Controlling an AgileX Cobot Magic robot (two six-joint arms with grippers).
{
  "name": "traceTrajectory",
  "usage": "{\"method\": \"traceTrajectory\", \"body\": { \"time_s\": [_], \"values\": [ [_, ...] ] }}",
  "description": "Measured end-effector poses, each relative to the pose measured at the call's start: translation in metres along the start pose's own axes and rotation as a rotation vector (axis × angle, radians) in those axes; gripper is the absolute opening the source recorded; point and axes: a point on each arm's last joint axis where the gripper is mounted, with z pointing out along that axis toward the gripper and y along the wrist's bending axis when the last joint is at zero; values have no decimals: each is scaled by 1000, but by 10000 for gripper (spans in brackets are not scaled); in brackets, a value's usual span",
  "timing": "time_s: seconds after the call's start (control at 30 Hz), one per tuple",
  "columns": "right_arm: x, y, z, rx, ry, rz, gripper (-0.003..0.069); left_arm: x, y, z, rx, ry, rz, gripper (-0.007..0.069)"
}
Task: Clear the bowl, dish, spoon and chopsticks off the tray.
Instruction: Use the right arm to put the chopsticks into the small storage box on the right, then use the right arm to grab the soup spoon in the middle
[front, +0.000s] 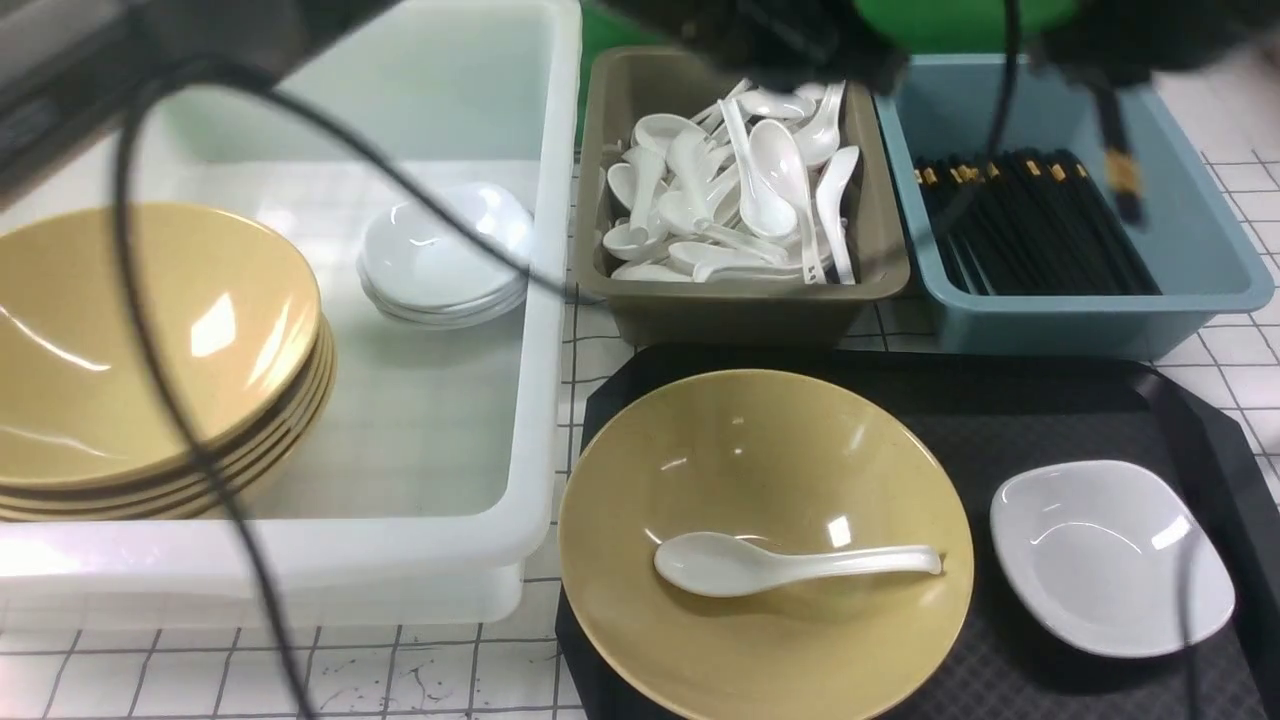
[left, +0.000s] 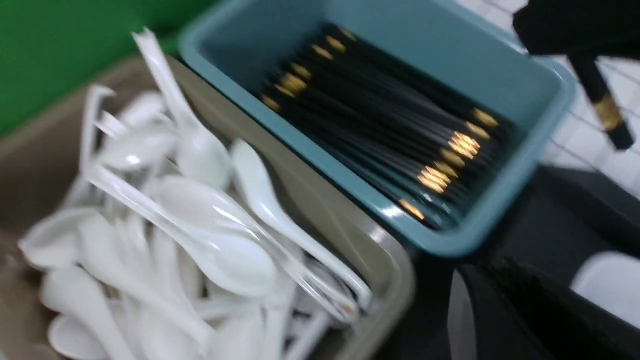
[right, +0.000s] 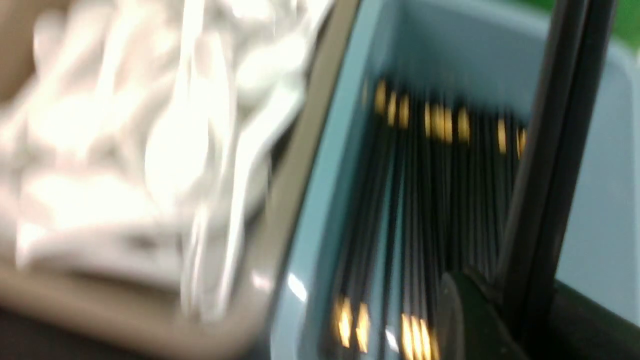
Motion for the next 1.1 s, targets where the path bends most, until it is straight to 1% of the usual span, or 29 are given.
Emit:
{"method": "traceTrajectory", "body": {
  "time_s": [0.07,0.13,0.2,0.3,0.33,0.4,0.5,0.57,0.6,0.7,0.73,0.77,0.8,0.87,0.97,1.0,1.03,1.07,1.1],
  "values": [
    [-14,0,35,4,-7,33,165,0,9,8,-16,2,-11,-12],
    [-18,-4,63,12,10,56,165,4,11,11,-18,33,-8,-12],
    [-14,-10,96,27,52,72,165,8,11,11,-23,80,11,-12],
    [-1,-18,127,43,131,83,175,14,12,9,-28,150,32,-12],
    [5,-21,137,50,164,88,188,16,12,6,-33,177,39,-12],
    [19,-26,153,60,246,99,241,18,12,0,-43,222,48,-12],
    [28,-28,155,66,329,97,321,18,12,-11,-50,249,51,-12],
    [31,-26,148,58,398,50,377,15,9,-24,-49,257,46,-12],
    [31,-23,143,47,424,25,389,14,8,-30,-48,257,46,-12],
    [29,-10,124,-18,491,-63,406,13,6,-46,-51,252,44,-12],
    [24,-2,109,-62,500,-115,410,15,4,-56,-49,257,44,-12],
    [24,0,107,-68,500,-114,410,16,3,-57,-49,259,44,-12],
    [17,13,90,-130,484,-170,412,20,1,-67,-47,271,43,-12],
    [5,33,54,-221,411,-241,412,35,-5,-91,-44,290,42,-12],
    [2,51,23,-283,359,-297,412,53,-12,-113,-46,297,40,-12],
    [2,60,6,-308,336,-332,412,68,-16,-129,-45,300,40,-12],
    [5,64,-1,-320,339,-352,412,77,-19,-138,-44,302,38,-12],
    [10,75,-17,-347,328,-403,412,89,-23,-148,-42,301,35,-12],
    [16,80,-21,-361,337,-427,412,101,-27,-157,-40,298,31,-12]
  ]
}}
